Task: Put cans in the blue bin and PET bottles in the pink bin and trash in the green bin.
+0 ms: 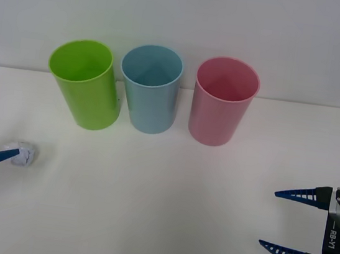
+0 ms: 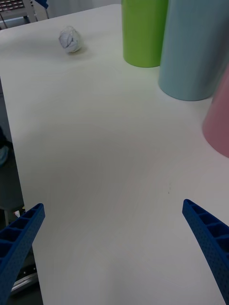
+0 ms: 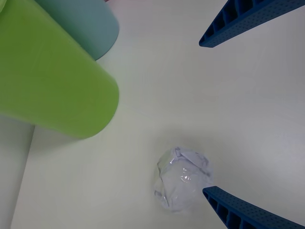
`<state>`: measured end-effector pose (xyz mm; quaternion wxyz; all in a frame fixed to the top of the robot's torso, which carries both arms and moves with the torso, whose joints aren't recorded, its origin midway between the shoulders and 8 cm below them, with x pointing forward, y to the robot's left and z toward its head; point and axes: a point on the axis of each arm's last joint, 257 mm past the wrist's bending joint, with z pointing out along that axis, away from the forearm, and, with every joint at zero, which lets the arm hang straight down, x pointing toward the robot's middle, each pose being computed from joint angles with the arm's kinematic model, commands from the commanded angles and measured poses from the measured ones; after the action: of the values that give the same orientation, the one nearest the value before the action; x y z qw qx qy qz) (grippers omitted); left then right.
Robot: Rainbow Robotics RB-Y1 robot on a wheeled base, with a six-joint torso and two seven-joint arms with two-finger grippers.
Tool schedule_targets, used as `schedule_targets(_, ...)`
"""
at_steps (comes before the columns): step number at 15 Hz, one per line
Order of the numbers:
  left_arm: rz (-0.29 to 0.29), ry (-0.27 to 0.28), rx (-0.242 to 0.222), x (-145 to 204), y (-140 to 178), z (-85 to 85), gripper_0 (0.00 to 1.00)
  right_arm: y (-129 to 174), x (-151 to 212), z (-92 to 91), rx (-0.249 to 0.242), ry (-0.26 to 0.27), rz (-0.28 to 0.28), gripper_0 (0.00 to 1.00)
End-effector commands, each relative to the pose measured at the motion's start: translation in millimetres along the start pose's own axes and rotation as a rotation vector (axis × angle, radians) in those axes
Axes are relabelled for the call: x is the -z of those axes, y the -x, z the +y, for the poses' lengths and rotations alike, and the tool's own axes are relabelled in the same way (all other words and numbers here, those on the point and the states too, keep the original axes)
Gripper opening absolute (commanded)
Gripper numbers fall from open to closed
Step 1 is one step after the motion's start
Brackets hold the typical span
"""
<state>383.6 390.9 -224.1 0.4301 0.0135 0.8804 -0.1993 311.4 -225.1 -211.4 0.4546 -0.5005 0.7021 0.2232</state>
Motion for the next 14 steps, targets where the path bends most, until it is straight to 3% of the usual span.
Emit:
schedule_targets(1,0.011,0.015,-0.014,0.3,4.9,5.3,1.00,0.0,0.0,0.0,0.000,0.000,0.000,1.00)
schedule_targets(9,0.068,0.116,-0.097,-27.7,10.9,60.9,1.00,0.0,0.0,0.0,0.000,0.000,0.000,1.00)
schedule_targets(14,0.123,0.138,-0.124,-40.9,2.8,73.4,1.00,0.0,0.0,0.0,0.000,0.000,0.000,1.00)
